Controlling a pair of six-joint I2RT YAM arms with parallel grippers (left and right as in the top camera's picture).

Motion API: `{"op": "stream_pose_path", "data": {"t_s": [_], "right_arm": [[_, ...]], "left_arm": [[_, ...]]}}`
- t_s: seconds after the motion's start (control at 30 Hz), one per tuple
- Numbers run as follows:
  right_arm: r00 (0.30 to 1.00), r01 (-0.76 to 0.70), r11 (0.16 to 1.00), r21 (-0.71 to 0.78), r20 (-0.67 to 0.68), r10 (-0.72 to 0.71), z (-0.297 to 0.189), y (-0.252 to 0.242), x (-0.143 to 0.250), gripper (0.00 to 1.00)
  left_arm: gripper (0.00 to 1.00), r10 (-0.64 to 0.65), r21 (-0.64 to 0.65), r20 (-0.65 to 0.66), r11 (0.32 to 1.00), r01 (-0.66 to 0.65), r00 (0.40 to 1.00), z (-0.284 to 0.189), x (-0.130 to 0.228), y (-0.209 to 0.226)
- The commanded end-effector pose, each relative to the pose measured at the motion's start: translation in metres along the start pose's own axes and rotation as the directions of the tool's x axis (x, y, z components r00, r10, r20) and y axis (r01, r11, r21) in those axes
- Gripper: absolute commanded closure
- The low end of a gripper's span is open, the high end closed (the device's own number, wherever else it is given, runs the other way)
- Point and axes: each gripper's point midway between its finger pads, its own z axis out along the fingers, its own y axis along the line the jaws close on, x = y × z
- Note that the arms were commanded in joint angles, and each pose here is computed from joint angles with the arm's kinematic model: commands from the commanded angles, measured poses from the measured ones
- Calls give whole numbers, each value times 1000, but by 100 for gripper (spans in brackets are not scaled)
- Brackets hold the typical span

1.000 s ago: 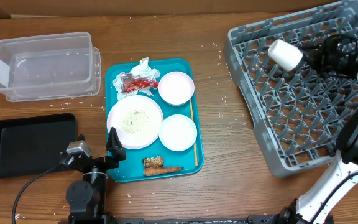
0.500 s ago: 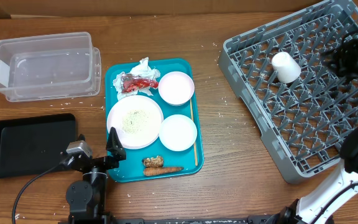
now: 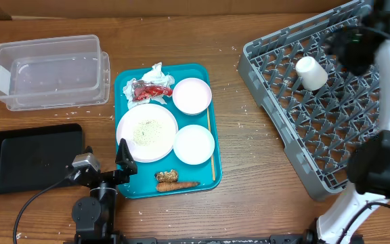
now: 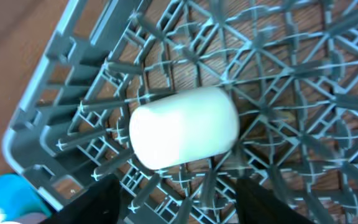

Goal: Sort waste into correct bins and load items into the dishwasher
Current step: 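Lower the cup into the rack and open the right gripper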

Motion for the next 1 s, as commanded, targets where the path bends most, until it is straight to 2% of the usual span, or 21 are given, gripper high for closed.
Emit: {"op": "stream_pose_path", "data": {"t_s": [0.0, 0.1, 0.27, 0.37, 0.5, 0.97], "right_arm": [[998, 64, 987, 145, 19, -68, 16, -3, 3, 48], [996, 85, 985, 149, -15, -84, 29, 5, 12, 65], [995, 93, 984, 151, -51, -86, 45, 6, 18, 84], [993, 109, 989, 97, -64, -103, 51, 15, 18, 96], [990, 118, 993, 23, -82, -115, 59, 28, 21, 96], [982, 174, 984, -25, -69, -175, 66, 39, 18, 96]], "left_arm": [[0, -14, 12, 4, 1000, 14, 1000, 0, 0, -2], [0, -14, 12, 4, 1000, 14, 1000, 0, 0, -2], [0, -14, 12, 4, 1000, 14, 1000, 0, 0, -2], [0, -14, 12, 4, 1000, 14, 1000, 0, 0, -2], [0, -14, 12, 4, 1000, 14, 1000, 0, 0, -2], [0, -14, 12, 4, 1000, 14, 1000, 0, 0, -2]]}}
